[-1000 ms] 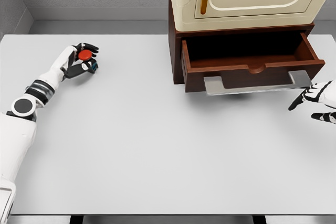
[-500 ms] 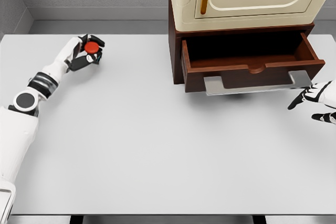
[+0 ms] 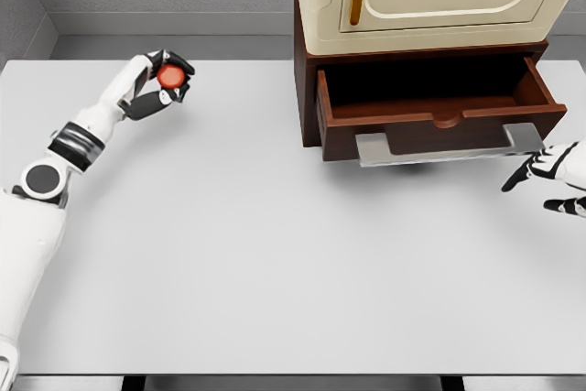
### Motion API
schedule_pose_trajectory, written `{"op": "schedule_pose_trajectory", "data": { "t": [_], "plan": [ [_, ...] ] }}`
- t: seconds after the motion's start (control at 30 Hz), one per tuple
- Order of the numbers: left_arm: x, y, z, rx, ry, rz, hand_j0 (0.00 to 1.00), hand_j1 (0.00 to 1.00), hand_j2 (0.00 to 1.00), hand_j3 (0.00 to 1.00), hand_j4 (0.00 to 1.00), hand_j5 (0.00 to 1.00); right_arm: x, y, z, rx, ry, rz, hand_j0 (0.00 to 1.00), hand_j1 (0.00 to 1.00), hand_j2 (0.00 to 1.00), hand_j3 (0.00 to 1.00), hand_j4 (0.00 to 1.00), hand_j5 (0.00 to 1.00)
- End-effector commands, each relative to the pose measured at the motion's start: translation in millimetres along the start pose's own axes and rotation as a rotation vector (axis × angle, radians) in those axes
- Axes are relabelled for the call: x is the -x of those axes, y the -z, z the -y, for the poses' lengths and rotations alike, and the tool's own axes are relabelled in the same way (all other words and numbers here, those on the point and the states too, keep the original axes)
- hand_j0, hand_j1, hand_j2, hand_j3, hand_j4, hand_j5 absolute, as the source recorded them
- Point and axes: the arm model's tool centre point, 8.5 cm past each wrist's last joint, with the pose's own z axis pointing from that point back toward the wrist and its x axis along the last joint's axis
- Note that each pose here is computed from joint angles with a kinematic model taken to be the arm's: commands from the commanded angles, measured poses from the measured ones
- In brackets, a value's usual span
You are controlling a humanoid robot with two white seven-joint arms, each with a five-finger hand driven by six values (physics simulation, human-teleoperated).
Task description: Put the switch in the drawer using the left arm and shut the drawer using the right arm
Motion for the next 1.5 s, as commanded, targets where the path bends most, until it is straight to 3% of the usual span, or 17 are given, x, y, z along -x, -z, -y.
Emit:
{"op": "schedule_pose_trajectory", "data": {
  "t": [0.0, 0.6, 0.77, 0.9, 1.2, 1.47],
  "plan": [
    [-19.5, 6.0, -4.7, 0.000, 0.017, 0.060, 0.46, 0.46, 0.46, 0.46, 0.46, 0.46, 0.1, -0.2, 0.7, 0.004, 0.005, 0.000, 0.68, 0.68, 0.68, 0.68, 0.68, 0.68],
    [-85.8, 15.2, 12.6, 0.042, 0.062, 0.269, 0.46, 0.46, 0.46, 0.46, 0.46, 0.46, -0.3, 0.0, 1.3, 0.005, 0.003, 0.001, 0.68, 0.68, 0.68, 0.68, 0.68, 0.68],
    [-90.2, 22.2, 27.6, 0.083, 0.057, 0.285, 0.46, 0.46, 0.46, 0.46, 0.46, 0.46, 0.1, -0.2, 0.7, 0.004, 0.005, 0.000, 0.68, 0.68, 0.68, 0.68, 0.68, 0.68],
    [-108.5, 25.9, 35.7, 0.107, 0.069, 0.338, 0.46, 0.46, 0.46, 0.46, 0.46, 0.46, -0.3, 0.0, 0.8, 0.004, 0.005, 0.001, 0.68, 0.68, 0.68, 0.68, 0.68, 0.68],
    [-135.3, 26.9, 41.4, 0.115, 0.080, 0.418, 0.46, 0.46, 0.46, 0.46, 0.46, 0.46, -0.3, 0.0, 0.8, 0.004, 0.005, 0.001, 0.68, 0.68, 0.68, 0.68, 0.68, 0.68],
    [-156.1, 35.9, 58.2, 0.122, 0.054, 0.483, 0.46, 0.46, 0.46, 0.46, 0.46, 0.46, 0.1, -0.2, 0.7, 0.004, 0.005, 0.000, 0.68, 0.68, 0.68, 0.68, 0.68, 0.68]
  ]
}}
